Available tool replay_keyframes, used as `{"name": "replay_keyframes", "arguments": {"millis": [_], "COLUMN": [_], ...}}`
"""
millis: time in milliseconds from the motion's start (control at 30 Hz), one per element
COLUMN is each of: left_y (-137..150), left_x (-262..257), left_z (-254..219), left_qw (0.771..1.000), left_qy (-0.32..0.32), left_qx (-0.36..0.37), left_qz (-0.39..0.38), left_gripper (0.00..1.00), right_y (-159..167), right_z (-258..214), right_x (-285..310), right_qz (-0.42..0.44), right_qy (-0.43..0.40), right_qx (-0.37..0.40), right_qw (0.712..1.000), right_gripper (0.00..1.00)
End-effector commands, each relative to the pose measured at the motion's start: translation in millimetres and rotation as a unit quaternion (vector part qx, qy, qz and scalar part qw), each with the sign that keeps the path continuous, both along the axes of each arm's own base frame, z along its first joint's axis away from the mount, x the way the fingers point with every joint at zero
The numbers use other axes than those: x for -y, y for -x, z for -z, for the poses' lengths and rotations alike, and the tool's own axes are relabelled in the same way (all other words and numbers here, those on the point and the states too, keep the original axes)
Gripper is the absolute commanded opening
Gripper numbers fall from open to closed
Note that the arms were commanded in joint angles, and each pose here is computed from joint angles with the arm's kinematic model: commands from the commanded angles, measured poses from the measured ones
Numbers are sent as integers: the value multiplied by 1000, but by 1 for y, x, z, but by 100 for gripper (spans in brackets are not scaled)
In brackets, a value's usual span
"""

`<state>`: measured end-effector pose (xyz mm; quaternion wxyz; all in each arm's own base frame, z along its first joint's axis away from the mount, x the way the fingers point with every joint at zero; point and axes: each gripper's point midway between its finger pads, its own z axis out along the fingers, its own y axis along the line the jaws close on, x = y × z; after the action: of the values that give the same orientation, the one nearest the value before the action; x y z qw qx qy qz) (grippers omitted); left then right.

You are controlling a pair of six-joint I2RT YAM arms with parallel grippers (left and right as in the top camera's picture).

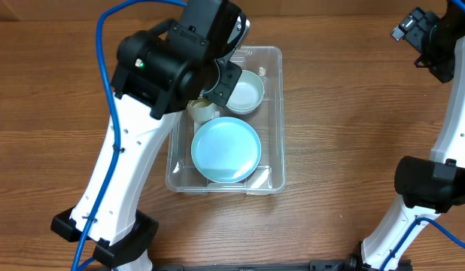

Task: Pack container
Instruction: 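Lower the beige cup into the beige cup in the bin, release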

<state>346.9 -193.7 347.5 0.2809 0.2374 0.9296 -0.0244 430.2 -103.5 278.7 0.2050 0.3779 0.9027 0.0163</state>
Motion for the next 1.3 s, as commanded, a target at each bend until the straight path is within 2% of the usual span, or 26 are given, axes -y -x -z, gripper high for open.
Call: {"name": "replay_keyframes", "arguments": {"millis": [0, 233, 400, 433, 500, 533, 567, 633, 1033, 1133, 1267], "left_y": [-9, -18, -25, -25, -25, -25, -26, -27, -35, -36, -32], "left_x": [-2, 2, -17, -19, -23, -25, -27, -29, -30, -44, -69], "left_z": [28, 68, 69, 70, 70, 70, 70, 70, 65, 54, 27], "left_qw": [999, 995, 991, 991, 990, 990, 989, 989, 988, 984, 976], "left_qy": [-21, -55, -82, -84, -85, -84, -84, -82, -67, -63, -21], "left_qx": [-34, -83, -76, -77, -80, -81, -81, -81, -64, -44, -17], "left_qz": [-26, -32, -73, -75, -79, -85, -88, -94, -125, -163, -218], "left_gripper": [4, 4, 4, 11, 42, 51, 55, 58, 59, 64, 77], "right_y": [1, 1, 1, 1, 1, 1, 1, 1, 1, 1, 1], "right_z": [-13, -13, -13, -13, -13, -13, -13, -13, -13, -13, -13], "right_x": [0, 0, 0, 0, 0, 0, 0, 0, 0, 0, 0], "right_qz": [3, 3, 3, 3, 3, 3, 3, 3, 3, 3, 3], "right_qy": [7, 7, 7, 7, 7, 7, 7, 7, 7, 7, 7], "right_qx": [20, 20, 20, 20, 20, 20, 20, 20, 20, 20, 20], "right_qw": [1000, 1000, 1000, 1000, 1000, 1000, 1000, 1000, 1000, 1000, 1000], "right_gripper": [100, 100, 100, 100, 100, 100, 100, 100, 100, 100, 100]}}
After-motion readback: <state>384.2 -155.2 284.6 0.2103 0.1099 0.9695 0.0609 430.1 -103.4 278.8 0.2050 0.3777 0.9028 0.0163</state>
